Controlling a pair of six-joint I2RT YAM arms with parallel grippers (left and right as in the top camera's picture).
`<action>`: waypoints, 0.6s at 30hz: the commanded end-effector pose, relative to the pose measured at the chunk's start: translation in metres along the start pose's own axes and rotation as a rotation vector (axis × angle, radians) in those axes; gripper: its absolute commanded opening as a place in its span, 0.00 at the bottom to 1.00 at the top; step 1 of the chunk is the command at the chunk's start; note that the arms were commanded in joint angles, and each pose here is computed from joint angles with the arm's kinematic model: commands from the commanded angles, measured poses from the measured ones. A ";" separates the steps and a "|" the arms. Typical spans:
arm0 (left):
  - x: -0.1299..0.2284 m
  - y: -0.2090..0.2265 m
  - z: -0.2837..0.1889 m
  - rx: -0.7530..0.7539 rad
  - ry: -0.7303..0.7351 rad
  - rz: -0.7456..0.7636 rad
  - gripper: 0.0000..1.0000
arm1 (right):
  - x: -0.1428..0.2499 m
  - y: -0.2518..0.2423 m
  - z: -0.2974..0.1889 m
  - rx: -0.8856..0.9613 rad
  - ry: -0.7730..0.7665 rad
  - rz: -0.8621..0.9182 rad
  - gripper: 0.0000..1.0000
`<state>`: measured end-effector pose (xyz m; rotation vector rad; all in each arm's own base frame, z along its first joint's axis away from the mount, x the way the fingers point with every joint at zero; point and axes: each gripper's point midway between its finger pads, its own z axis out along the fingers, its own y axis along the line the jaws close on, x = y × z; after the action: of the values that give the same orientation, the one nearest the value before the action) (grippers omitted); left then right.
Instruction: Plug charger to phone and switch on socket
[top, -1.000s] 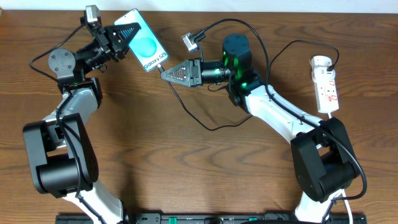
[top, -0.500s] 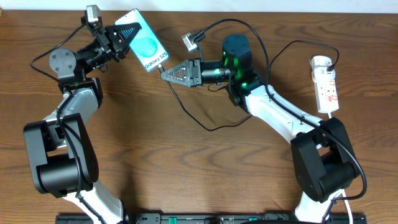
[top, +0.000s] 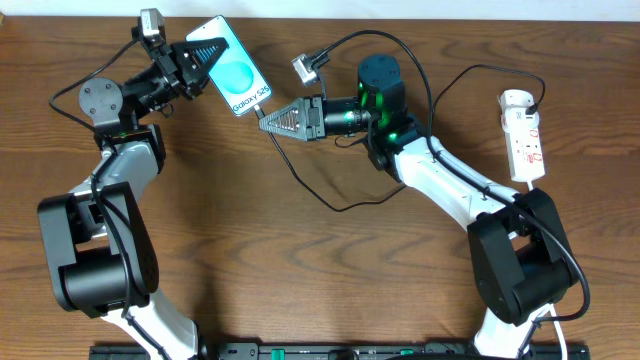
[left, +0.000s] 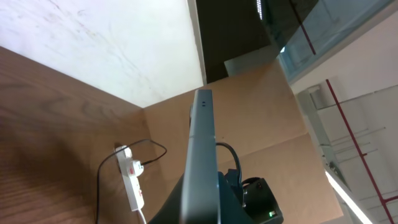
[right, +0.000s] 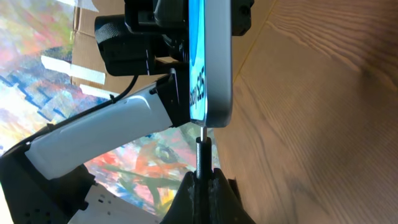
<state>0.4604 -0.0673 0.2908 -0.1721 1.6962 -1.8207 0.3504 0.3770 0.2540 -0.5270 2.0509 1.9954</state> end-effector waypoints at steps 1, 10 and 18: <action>0.026 -0.005 0.009 0.006 0.140 0.052 0.07 | -0.015 0.002 -0.003 0.019 -0.061 -0.053 0.01; 0.029 -0.005 0.008 0.006 0.159 0.060 0.07 | -0.014 0.003 -0.004 0.014 -0.052 -0.064 0.01; 0.029 -0.005 0.008 0.006 0.162 0.060 0.07 | -0.014 0.003 -0.004 0.014 -0.051 -0.064 0.01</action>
<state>0.4575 -0.0691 0.2902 -0.1491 1.7082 -1.8233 0.3467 0.3765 0.2535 -0.5599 2.0472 2.0023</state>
